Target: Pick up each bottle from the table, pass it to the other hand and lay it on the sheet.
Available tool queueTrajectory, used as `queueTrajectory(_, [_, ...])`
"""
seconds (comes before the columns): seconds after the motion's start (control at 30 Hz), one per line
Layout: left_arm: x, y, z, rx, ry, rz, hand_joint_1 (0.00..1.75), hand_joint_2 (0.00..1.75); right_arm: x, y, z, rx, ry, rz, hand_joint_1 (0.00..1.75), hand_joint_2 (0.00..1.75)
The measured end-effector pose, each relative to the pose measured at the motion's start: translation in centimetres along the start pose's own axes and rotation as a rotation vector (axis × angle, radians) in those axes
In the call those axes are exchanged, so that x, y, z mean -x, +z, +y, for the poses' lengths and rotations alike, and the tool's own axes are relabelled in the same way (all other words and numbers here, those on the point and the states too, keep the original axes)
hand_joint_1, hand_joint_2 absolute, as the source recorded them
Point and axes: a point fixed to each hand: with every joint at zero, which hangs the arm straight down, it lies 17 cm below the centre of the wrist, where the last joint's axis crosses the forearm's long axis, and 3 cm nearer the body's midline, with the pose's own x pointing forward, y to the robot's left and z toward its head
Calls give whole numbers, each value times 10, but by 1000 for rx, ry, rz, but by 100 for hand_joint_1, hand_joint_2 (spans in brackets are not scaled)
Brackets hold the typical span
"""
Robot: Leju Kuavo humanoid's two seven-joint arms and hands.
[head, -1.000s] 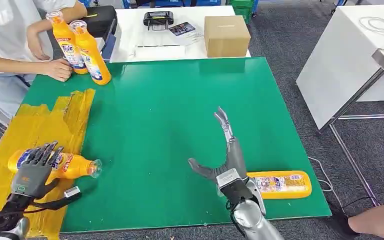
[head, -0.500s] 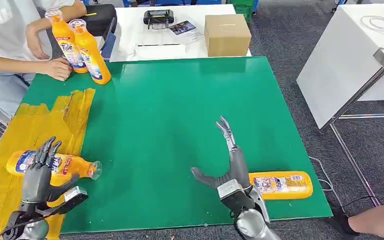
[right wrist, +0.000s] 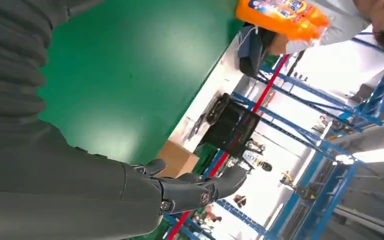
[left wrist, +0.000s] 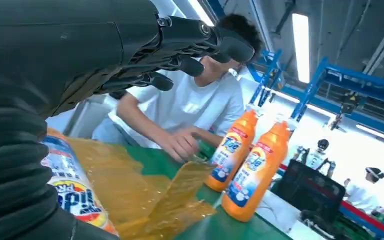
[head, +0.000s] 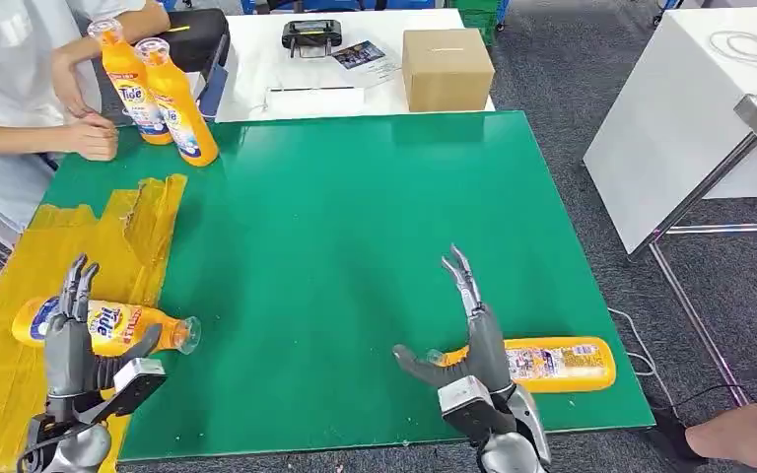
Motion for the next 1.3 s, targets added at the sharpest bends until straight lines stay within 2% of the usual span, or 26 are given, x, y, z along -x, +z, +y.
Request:
queueTrajectory(0.17, [-3, 0, -1, -7, 41, 13, 0, 175, 1, 4, -2, -3, 16, 3, 0, 175])
queueTrajectory(0.3, [-6, 0, -12, 23, 200, 63, 0, 175, 5, 11, -2, -30, 98, 12, 0, 175])
queueTrajectory(0.4, [-20, -3, -22, 65, 303, 60, 0, 175, 10, 15, 1, -65, 174, 22, 0, 175])
queueTrajectory(0.67, [-39, -8, -25, 71, 400, 59, 0, 175, 19, 21, 7, -118, 268, 41, 0, 175])
queueTrajectory(0.83, [-51, -9, -27, 77, 503, 73, 0, 175, 32, 30, 11, -188, 382, 64, 0, 175])
queueTrajectory(1.07, [-51, -9, -17, 53, 611, 104, 0, 175, 55, 43, 8, -278, 506, 107, 0, 175])
queueTrajectory(1.3, [-49, -8, -10, 33, 624, 110, 0, 175, 67, 49, 2, -318, 555, 122, 0, 175])
